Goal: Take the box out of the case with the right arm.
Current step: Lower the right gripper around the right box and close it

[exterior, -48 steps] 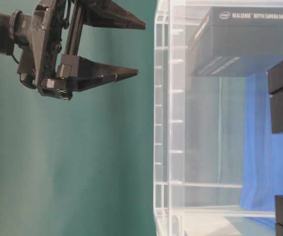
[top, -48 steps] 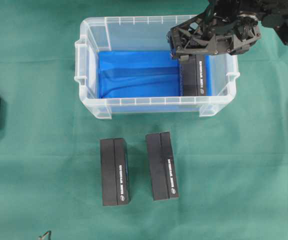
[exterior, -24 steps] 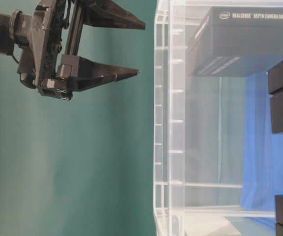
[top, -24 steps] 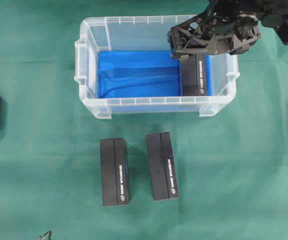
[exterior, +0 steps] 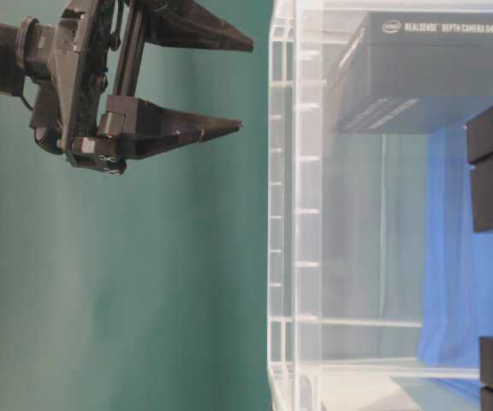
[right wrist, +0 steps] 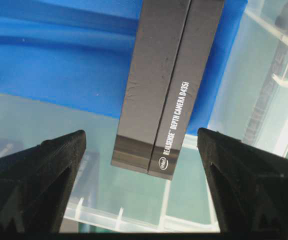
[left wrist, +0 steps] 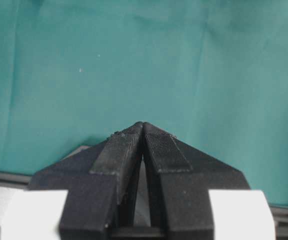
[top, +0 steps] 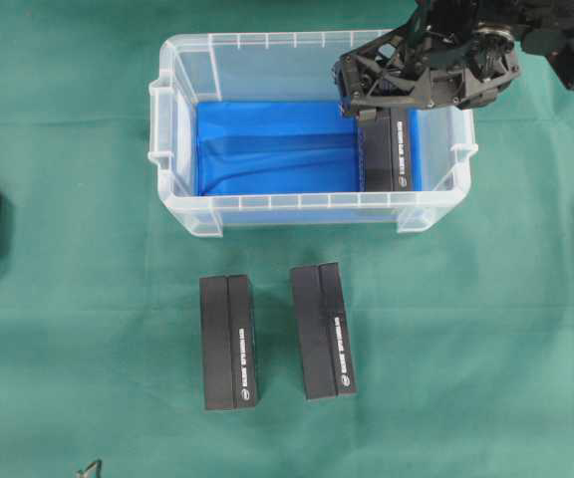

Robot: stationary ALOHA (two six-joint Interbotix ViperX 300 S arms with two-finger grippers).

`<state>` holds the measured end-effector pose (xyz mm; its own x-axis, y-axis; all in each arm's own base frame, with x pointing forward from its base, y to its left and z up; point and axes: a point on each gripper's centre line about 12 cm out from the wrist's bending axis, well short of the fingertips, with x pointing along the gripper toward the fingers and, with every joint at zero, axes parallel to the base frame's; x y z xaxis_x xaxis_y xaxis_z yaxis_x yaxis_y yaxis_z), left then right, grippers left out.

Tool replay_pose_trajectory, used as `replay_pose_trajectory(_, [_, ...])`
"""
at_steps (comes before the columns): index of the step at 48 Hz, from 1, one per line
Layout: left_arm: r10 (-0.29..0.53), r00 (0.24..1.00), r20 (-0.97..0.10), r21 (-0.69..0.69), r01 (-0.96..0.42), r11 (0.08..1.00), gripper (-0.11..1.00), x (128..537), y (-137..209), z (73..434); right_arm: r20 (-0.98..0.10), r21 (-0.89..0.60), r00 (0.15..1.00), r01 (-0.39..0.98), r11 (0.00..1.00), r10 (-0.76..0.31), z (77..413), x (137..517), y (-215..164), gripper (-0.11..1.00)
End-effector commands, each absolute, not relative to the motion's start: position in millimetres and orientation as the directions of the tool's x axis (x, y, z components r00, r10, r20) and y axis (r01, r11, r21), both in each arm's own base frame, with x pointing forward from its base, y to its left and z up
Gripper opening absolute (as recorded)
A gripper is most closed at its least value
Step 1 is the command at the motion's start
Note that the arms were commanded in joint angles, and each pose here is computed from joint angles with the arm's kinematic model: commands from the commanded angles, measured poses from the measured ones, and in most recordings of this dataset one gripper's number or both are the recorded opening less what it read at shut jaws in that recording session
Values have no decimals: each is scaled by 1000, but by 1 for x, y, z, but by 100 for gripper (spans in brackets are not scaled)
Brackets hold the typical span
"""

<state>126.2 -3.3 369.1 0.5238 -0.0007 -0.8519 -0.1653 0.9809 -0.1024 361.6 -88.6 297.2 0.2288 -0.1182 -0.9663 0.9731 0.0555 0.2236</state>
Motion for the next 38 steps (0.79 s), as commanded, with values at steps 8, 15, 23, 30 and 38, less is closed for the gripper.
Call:
replay_pose_trajectory(8, [1,528,-849,-101,-164,981,0,129,-4,371,-956,259,264,964,58,-129,310,362,-88,89])
replay_pose_trajectory(15, [0,530,-848,-103,-165,981,0,128,-3,372,-956,257,263,965,58,-128,310,362,-88,89])
replay_pose_trajectory(23, [0,529,-849,-103,-165,981,0,129,-4,371,-956,258,264,964,59,-130,310,362,-89,89])
replay_pose_trajectory(30, [0,534,-845,-104,-164,981,0,129,-4,372,-956,258,264,964,59,-130,310,362,-89,89])
replay_pose_trajectory(38, [0,533,-846,-103,-165,981,0,129,-4,371,-957,251,257,966,61,-136,307,363,-90,89])
